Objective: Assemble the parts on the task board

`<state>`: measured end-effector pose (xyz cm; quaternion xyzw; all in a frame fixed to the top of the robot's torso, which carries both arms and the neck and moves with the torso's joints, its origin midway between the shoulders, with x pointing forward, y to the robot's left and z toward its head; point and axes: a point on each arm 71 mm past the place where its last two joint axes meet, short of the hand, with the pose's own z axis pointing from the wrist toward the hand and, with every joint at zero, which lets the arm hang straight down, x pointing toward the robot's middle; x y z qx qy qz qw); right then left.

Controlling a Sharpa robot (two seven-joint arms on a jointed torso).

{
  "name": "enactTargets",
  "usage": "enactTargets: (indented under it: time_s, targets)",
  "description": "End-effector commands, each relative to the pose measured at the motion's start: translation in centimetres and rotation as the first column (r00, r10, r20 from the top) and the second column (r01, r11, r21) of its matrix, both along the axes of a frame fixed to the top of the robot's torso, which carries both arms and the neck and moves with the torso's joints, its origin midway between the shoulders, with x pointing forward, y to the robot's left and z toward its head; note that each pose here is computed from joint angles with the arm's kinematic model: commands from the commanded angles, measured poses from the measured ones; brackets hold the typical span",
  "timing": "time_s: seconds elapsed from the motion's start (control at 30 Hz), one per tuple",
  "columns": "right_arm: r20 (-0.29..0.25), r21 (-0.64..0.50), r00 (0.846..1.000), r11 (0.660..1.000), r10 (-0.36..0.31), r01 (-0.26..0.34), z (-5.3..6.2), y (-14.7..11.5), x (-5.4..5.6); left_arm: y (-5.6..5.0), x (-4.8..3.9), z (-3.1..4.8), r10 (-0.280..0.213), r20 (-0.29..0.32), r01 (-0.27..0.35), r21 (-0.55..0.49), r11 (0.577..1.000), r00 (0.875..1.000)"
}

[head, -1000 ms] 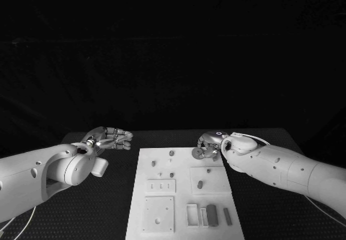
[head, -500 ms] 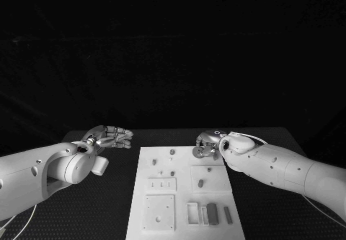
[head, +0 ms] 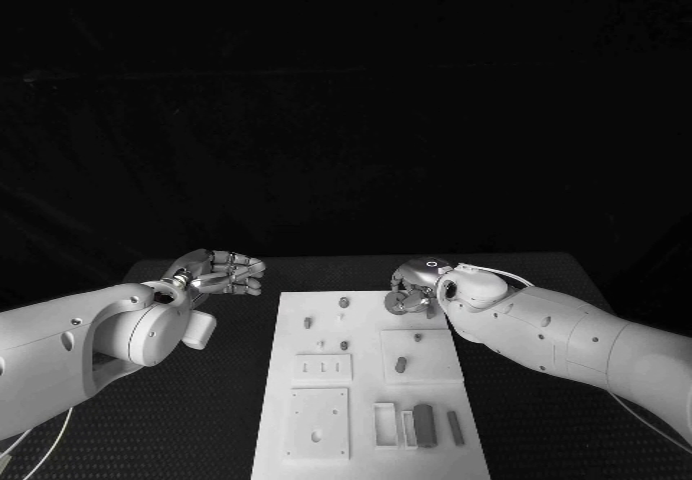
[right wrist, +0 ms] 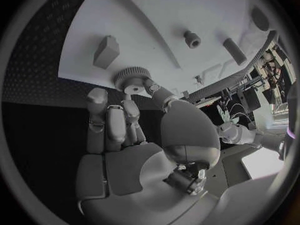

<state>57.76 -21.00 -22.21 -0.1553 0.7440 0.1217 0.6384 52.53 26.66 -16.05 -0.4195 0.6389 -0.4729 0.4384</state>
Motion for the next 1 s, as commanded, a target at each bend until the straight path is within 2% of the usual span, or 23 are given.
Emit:
enactTargets:
  time_s: [0.03,1.0]
  targets:
    - [-0.124,-0.124,0.992,0.992,-0.033,0.018,-3.0,-0.91,-0.87,-0.16,-0.06,0.13,-0.018,0.007,0.018,-0.004,1.0,1.0]
    - [-0.119,-0.099,0.992,0.995,-0.033,0.021,-3.01,-1.33,-1.08,0.17,-0.13,0.12,-0.015,0.005,0.015,-0.002,1.0,1.0]
